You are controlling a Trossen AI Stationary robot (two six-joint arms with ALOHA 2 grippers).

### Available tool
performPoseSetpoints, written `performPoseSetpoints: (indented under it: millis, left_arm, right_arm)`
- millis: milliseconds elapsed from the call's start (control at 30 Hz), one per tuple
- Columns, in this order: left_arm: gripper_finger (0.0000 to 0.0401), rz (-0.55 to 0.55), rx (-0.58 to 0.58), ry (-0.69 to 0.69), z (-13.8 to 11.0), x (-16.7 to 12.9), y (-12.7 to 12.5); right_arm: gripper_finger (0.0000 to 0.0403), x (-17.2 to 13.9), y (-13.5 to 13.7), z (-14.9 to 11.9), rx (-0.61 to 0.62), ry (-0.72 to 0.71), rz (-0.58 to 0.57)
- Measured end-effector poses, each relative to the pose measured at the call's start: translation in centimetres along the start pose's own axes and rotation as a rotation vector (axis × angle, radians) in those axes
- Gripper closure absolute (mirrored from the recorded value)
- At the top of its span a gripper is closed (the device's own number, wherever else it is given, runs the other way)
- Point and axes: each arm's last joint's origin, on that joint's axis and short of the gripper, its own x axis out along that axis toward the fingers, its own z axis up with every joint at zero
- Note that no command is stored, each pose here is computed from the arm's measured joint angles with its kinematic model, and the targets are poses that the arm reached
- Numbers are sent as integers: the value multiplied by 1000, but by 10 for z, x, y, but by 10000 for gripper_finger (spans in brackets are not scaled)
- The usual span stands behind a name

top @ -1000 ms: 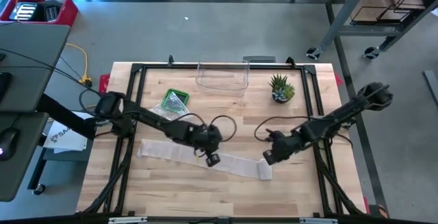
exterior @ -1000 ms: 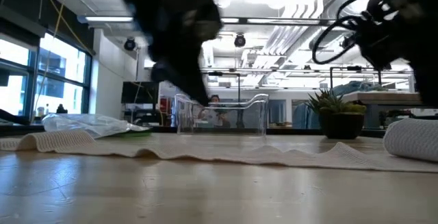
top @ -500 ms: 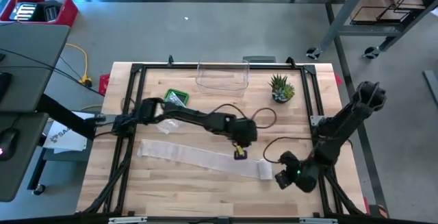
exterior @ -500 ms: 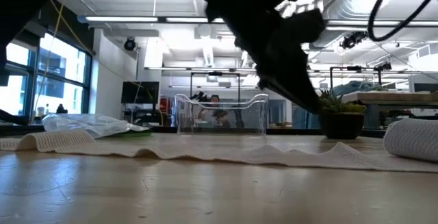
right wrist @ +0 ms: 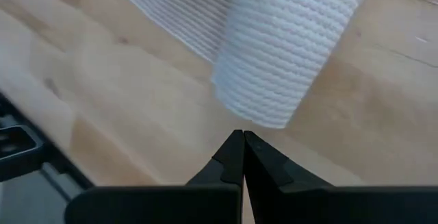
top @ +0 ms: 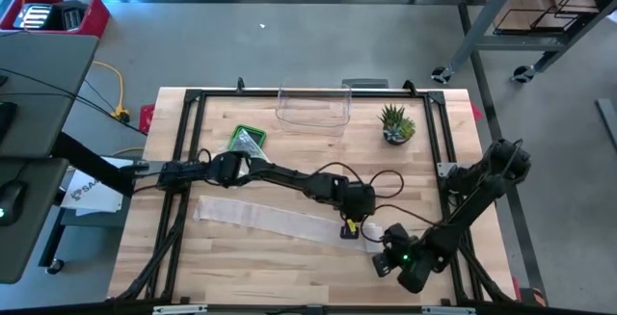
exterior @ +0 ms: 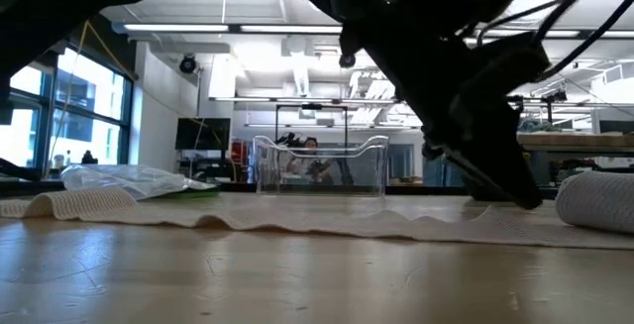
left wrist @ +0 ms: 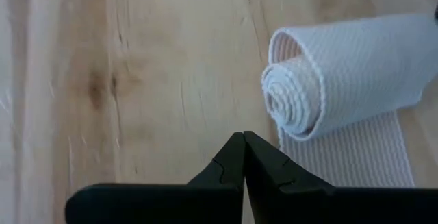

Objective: Roll bandage
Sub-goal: Roll the bandage

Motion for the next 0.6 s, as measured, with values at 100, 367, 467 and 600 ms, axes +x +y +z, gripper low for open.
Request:
performPoseSetpoints:
  millis: [100,367,467,600]
  left_arm:
    - [401,2,6,-26,2,1,-4]
    - [401,12,20,-120,11,0,-5]
    - [401,19,19,-104,10,0,-5]
    - [401,22,20,-103,10,0,-4]
  right_arm:
    - [403,2,5,-3,2,-12,17]
    - [403,4,8,-1,-49,-35,-3]
    - [403,5,8,3,-42,-60,-10]
    - [403,7,12,8,-46,-62,0]
